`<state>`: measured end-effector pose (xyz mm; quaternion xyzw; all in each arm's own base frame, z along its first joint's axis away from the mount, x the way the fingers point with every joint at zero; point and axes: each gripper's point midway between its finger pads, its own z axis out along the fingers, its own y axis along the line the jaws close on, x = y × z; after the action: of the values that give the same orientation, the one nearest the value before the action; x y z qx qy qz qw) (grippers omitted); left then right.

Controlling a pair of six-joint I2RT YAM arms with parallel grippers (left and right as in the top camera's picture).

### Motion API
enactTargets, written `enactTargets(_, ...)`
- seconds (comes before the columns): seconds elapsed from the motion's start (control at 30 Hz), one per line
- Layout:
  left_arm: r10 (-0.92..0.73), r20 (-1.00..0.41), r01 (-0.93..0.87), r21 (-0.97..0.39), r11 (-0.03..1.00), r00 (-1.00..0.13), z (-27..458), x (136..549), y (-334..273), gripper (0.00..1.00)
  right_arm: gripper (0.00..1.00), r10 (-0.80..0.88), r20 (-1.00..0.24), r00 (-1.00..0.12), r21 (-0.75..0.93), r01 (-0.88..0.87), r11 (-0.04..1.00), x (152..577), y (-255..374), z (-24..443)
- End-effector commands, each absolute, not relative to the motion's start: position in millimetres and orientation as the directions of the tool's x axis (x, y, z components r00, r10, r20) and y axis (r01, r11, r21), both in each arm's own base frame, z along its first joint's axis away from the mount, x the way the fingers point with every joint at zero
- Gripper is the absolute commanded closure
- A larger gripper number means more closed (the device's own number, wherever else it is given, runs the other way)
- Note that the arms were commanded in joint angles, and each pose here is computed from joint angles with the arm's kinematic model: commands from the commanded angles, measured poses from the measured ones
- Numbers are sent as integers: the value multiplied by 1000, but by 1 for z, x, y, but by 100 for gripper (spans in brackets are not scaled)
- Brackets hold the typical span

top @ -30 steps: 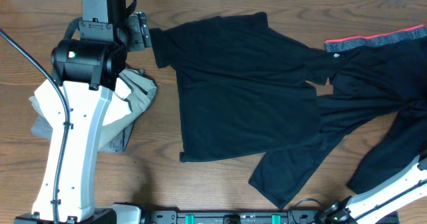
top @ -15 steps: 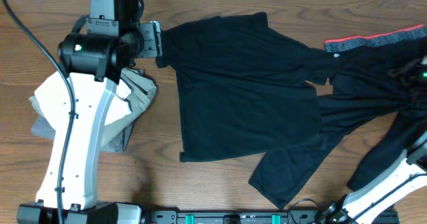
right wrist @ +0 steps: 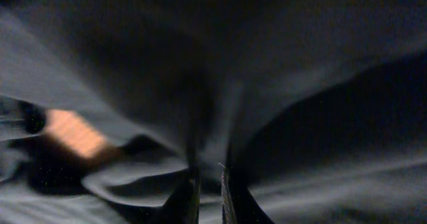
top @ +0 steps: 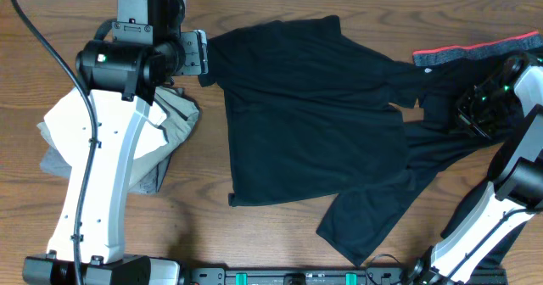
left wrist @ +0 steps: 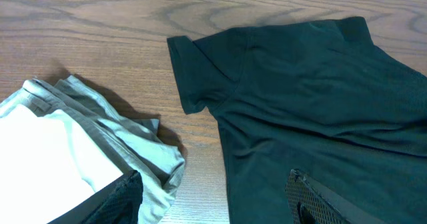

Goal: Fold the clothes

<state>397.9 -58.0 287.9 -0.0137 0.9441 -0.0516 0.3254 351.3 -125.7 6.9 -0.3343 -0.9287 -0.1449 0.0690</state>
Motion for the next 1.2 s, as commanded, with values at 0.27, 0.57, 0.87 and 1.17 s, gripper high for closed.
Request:
enactTargets(0.27,-35,-628,35,-99,995,-778,294,401,-59,29,89,740,44,-672,-135,730,671,315,-191,-36)
enactTargets(0.57,-35,-628,35,-99,994,-778,293,401,-59,29,85,823,-288,-489,-154,872,464,335,-316,12)
enactTargets(0.87,-35,-628,35,-99,994,-778,293,401,-59,29,77,774,-459,-436,-7,873,488,357,-393,110)
enactTargets(1.17,-34,-622,34,-98,995,-783,292,400,-59,29,76,697,-229,-679,426,574,699,400,-272,129)
